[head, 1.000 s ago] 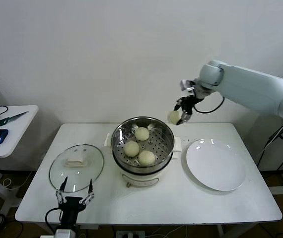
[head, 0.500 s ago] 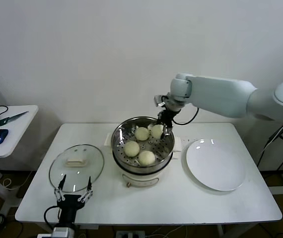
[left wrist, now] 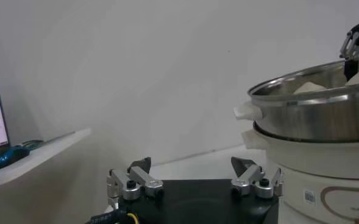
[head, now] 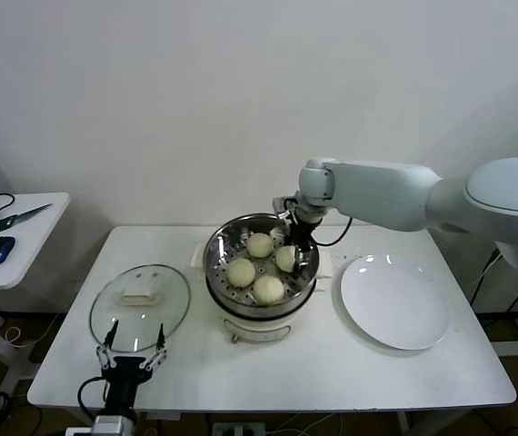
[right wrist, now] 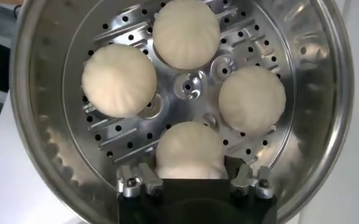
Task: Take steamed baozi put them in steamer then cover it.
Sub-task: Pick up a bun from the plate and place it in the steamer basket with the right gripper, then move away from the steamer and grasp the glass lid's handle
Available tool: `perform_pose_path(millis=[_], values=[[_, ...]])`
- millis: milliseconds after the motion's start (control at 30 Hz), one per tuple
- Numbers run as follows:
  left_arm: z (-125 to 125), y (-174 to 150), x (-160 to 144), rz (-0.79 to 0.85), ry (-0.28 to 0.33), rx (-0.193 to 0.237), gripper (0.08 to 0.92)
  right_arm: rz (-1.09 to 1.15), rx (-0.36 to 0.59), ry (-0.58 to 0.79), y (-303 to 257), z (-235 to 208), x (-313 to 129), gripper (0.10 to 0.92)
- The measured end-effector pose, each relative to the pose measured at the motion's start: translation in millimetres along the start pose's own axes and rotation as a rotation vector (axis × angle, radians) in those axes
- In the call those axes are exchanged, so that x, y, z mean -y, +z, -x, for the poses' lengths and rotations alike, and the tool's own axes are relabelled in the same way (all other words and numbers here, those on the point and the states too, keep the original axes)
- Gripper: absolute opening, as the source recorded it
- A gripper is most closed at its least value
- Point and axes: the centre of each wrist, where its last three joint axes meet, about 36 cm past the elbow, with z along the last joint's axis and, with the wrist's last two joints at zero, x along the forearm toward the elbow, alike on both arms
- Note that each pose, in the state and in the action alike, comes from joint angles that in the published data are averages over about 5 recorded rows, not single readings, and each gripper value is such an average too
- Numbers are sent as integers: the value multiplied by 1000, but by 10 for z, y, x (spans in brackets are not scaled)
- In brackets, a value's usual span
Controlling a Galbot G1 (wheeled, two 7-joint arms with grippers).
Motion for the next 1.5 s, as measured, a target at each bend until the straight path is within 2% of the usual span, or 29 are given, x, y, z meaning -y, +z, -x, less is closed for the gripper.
perform_pose_path(millis=[367,600,767,1033,1267,1500], values=[[10,-20,-14,4,-1,6,823,-5,39,-7,-10,-189,33,823],[2,-41,-18,10,2,9,823,1,123,9,136,-441,18,823],[9,-50,-32,16,-2,10,823,9,239,105,406,-533,-88,823],[53,-63,-72,28,-24,19,823,87,483,358,979,-458,-440,823],[84,-98,-109,41,-42,37,823,228,690,574,1437,-207,-847,823],[81,-127,-178,80,-46,48,823,389,854,765,1629,180,-1252,823]])
